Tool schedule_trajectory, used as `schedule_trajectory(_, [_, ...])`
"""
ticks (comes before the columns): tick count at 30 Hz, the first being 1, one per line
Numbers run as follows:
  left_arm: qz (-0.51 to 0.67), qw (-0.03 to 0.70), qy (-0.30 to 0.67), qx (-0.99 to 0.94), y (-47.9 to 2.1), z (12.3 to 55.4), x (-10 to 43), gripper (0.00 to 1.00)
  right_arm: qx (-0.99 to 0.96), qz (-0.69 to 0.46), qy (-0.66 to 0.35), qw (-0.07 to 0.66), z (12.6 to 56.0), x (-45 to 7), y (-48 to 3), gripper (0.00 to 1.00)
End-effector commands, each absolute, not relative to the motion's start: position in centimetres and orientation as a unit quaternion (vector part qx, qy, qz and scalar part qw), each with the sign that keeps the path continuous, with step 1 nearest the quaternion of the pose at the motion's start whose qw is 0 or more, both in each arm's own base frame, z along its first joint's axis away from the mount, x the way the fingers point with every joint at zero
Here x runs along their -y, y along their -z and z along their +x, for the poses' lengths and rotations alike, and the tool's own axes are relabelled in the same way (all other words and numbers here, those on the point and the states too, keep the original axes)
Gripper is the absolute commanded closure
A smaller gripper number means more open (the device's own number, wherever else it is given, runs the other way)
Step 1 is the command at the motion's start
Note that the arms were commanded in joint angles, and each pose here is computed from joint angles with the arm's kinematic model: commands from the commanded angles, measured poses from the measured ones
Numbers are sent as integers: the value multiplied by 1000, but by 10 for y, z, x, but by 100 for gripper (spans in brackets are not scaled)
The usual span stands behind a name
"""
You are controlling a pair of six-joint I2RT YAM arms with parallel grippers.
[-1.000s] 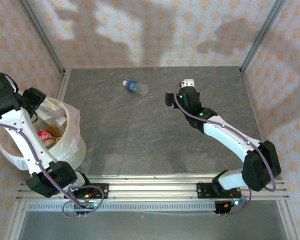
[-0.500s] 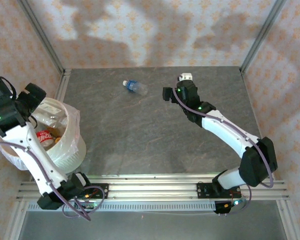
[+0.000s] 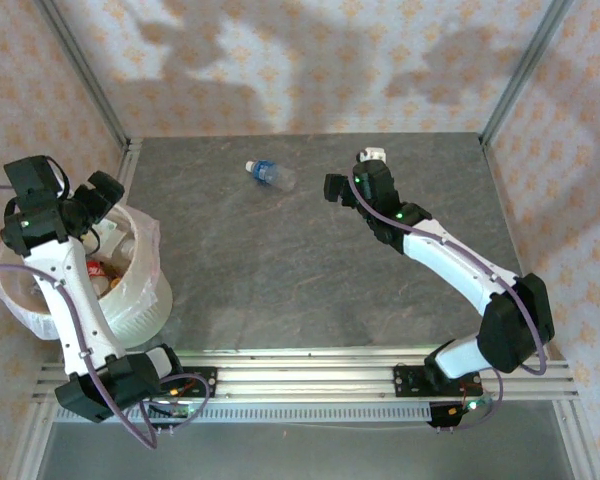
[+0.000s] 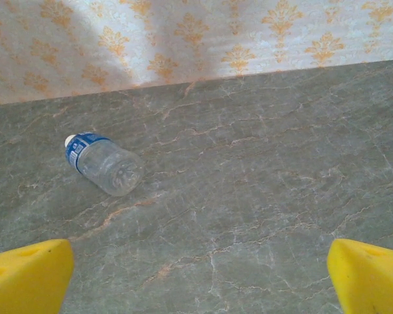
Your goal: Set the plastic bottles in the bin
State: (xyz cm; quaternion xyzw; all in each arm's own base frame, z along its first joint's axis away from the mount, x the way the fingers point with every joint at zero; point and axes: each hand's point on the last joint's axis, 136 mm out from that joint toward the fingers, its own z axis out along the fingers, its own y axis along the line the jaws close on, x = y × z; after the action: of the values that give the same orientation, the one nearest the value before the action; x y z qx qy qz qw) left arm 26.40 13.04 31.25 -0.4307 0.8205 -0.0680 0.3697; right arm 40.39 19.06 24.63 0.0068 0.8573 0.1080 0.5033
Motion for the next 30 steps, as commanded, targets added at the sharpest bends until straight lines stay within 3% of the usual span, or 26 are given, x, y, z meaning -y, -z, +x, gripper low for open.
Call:
schedule_trajectory(1, [-461, 319, 62, -826, -284, 248, -126, 0, -860, 6, -107, 499, 401, -189, -247, 0])
schedule_trajectory(10, [-440, 390, 74, -805, -347, 249, -120, 1, -863, 5, -108, 493, 406, -193, -243, 1])
schedule_trajectory(17, [-395, 475, 143, -773, -405, 258, -79, 1, -853, 16, -96, 513, 403, -182, -248, 0])
schedule_trajectory(23, [-313, 531, 184, -766, -446, 288, -19, 1, -835, 40, -96, 540, 394, -168, -259, 1])
schedule_trajectory(30, [-215, 518, 182, -808, -435, 359, 84, 1, -829, 69, -82, 549, 371, -143, -257, 1])
